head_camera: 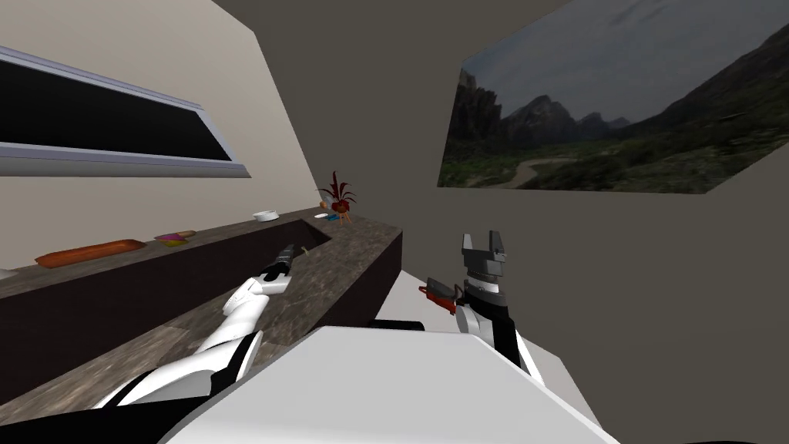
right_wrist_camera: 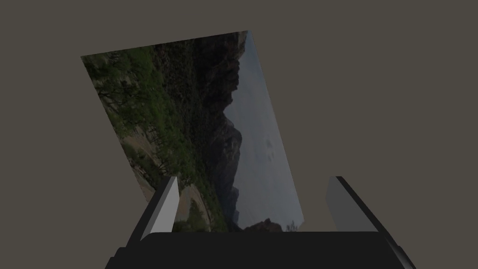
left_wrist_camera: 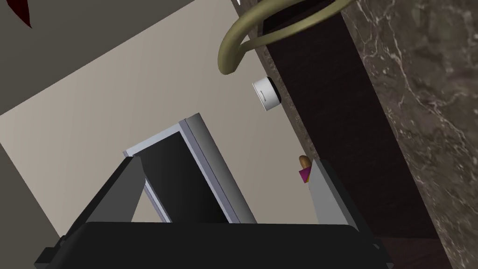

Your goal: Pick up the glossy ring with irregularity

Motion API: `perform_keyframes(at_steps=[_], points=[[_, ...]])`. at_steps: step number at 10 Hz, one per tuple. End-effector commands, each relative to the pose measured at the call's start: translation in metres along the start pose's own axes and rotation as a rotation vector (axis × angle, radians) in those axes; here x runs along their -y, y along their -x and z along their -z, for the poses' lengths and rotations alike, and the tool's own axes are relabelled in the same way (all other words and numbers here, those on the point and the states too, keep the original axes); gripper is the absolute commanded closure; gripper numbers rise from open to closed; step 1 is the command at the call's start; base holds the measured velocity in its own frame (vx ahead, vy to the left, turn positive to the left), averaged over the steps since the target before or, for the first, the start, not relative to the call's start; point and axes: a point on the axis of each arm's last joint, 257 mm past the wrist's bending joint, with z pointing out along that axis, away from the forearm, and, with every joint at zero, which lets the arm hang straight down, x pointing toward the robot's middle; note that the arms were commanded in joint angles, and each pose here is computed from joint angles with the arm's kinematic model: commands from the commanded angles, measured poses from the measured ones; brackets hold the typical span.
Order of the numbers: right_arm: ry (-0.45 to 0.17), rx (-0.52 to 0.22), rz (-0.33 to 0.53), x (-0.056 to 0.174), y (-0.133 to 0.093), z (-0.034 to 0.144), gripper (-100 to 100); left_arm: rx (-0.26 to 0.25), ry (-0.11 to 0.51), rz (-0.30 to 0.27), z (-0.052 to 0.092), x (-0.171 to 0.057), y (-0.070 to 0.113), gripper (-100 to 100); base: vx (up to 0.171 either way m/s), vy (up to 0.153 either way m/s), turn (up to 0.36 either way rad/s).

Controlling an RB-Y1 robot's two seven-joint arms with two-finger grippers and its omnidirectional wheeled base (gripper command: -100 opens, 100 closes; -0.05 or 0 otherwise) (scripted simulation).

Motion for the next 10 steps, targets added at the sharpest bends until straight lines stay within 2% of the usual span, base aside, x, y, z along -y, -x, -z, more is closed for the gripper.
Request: perform_keyframes(at_steps=[1,2,4,5,9,10], points=[[0.000,0.000,0.000,0.000,0.000,0.000,0,-0.019,-0.035,-0.013,-0.011,0.020,0.000,-100,0.035,-0.061,0.280],[0.000,0.000,0.000,0.000,0.000,0.000,0,-0.024,-0.012,-0.030,-0.011,0.010,0.000,-100,0.041,-0.068,0.301],[0.000,0.000,0.000,0.000,0.000,0.000,0,-0.022,-0.009,-0.027,-0.010,0.008,0.001,-100,0.008,-0.010,0.039],[0.000,0.000,0.000,0.000,0.000,0.000,0,-0.023,-0.009,-0.027,-0.010,0.007,0.001,100,0.000,0.000,0.000],[0.000,0.000,0.000,0.000,0.000,0.000,0,-0.023,-0.009,-0.027,-0.010,0.007,0.001,100,0.000,0.000,0.000],[0.000,0.000,0.000,0.000,0.000,0.000,0,-0.023,-0.009,-0.027,-0.010,0.007,0.001,0,0.000,0.000,0.000]])
